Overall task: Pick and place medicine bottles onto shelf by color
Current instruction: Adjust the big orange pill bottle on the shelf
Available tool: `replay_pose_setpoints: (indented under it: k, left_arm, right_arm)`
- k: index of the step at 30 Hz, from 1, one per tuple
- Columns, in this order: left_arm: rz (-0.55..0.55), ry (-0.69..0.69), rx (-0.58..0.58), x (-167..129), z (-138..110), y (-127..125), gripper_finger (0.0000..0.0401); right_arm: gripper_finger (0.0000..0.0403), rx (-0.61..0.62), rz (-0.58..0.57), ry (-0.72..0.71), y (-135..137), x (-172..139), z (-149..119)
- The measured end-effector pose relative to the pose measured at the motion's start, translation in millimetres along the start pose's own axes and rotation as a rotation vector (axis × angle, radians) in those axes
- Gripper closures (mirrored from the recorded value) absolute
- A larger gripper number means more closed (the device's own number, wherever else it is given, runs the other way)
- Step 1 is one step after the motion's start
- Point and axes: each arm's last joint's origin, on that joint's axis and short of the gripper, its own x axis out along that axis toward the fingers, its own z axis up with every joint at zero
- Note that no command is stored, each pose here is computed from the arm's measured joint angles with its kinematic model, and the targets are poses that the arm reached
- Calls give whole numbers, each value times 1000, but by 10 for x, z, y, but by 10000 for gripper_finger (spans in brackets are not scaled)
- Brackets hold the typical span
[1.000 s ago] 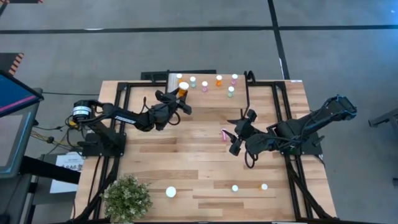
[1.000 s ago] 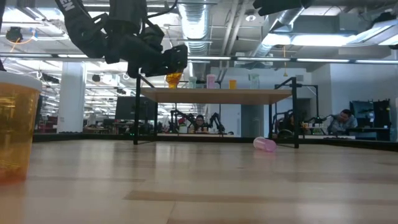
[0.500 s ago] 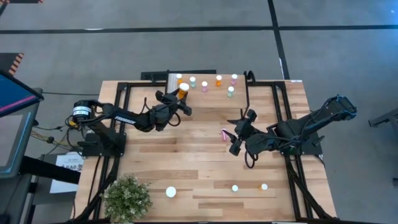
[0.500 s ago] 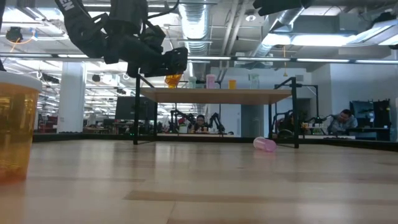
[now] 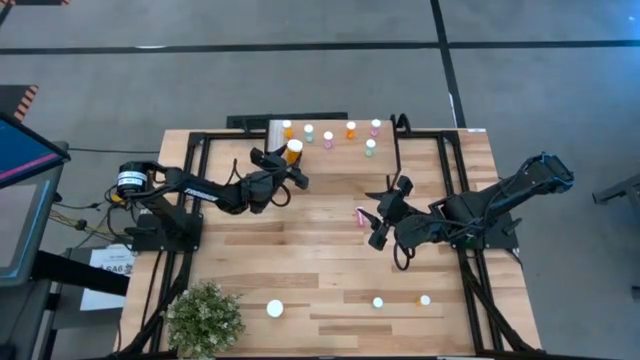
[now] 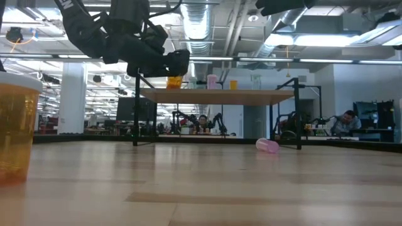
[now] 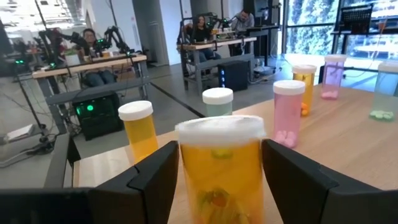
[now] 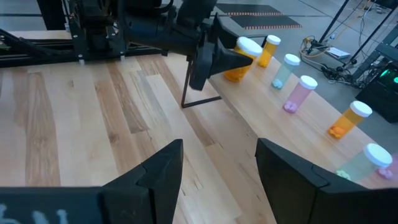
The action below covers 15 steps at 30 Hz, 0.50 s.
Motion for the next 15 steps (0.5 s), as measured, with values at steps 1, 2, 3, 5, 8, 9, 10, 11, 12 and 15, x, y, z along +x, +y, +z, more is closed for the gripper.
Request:
replay_pose_setpoints:
  k: [1, 2, 3, 5, 8, 9, 10, 11, 12, 15]
  left_arm:
    - [3, 0, 8, -8, -1, -5, 184]
    - [3, 1, 18, -17, -4, -11, 184]
    - [1, 1, 23, -24, -5, -17, 184]
    - [-3, 1, 31, -36, -5, -27, 184]
    - [-8, 1, 36, -55, -6, -41, 184]
    - [-8, 1, 37, -59, -6, -45, 184]
    - [-3, 0, 37, -64, -6, -47, 184]
    - [3, 0, 40, -67, -5, -48, 184]
    - [9, -1, 45, -70, -5, -47, 184]
    - [30, -4, 53, -71, 0, -41, 184]
  right_arm:
    - [179, 0, 0, 0, 0, 0, 0]
    - [179, 0, 0, 0, 0, 0, 1]
    - [179, 0, 0, 0, 0, 0, 0]
    - [179, 0, 0, 0, 0, 0, 0]
    - [179, 0, 0, 0, 0, 0, 0]
    - [179, 0, 0, 0, 0, 0, 0]
    - [179, 0, 0, 0, 0, 0, 0]
    - [179, 0, 0, 0, 0, 0, 0]
    - [179, 0, 0, 0, 0, 0, 0]
    - [179, 0, 0, 0, 0, 0, 0]
